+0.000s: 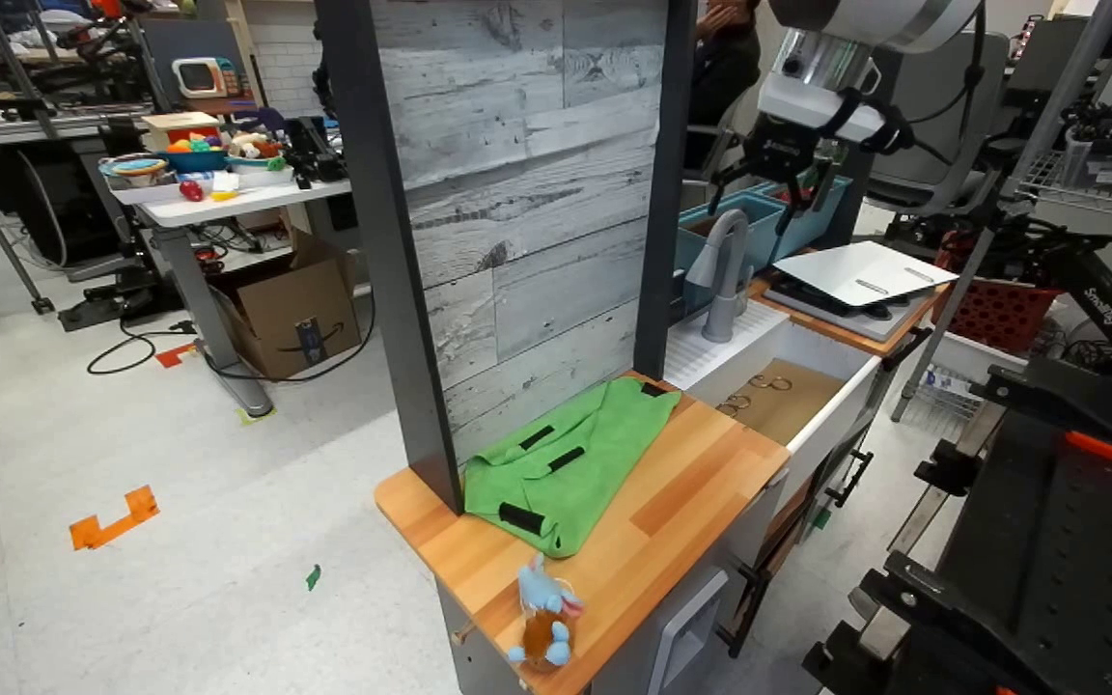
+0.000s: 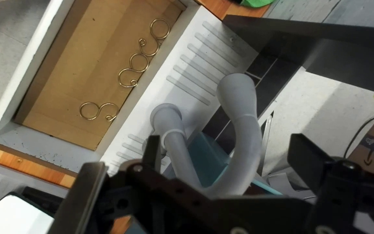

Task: Move the faucet to the center of the sink

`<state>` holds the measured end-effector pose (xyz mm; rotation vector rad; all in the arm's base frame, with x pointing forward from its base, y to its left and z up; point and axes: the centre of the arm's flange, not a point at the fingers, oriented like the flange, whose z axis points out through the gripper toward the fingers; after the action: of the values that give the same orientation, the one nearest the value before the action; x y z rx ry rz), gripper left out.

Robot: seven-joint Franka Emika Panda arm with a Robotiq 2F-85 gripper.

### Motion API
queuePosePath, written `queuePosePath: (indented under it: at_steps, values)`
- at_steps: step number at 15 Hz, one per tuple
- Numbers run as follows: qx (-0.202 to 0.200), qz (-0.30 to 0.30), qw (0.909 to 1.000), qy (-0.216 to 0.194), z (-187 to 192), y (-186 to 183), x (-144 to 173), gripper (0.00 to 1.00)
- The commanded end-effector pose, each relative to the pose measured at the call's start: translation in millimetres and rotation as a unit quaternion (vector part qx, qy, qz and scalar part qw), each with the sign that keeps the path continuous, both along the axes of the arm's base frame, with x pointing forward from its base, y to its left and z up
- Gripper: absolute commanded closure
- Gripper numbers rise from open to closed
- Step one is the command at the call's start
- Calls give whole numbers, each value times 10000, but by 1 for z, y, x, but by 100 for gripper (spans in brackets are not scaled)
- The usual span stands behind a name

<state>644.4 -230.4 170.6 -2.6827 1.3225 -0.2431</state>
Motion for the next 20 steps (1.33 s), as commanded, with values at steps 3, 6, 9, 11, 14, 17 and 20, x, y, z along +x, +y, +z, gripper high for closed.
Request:
queuePosePath:
  at_steps: [3,6,9,11,14,17,20]
  values:
    - [299,-235,9988,-293,-5,-1,29,0]
    - [374,-292,9984,-294,-8,-3,35,0]
    - [379,-325,9984,-261,-14,-6,38,0]
    - [377,-323,9986,-205,-20,-6,39,0]
    - [329,-270,9990,-144,-27,-4,40,28]
    - [350,-173,9992,-16,-32,-2,39,51]
    - [343,-137,9993,98,-33,-2,38,73]
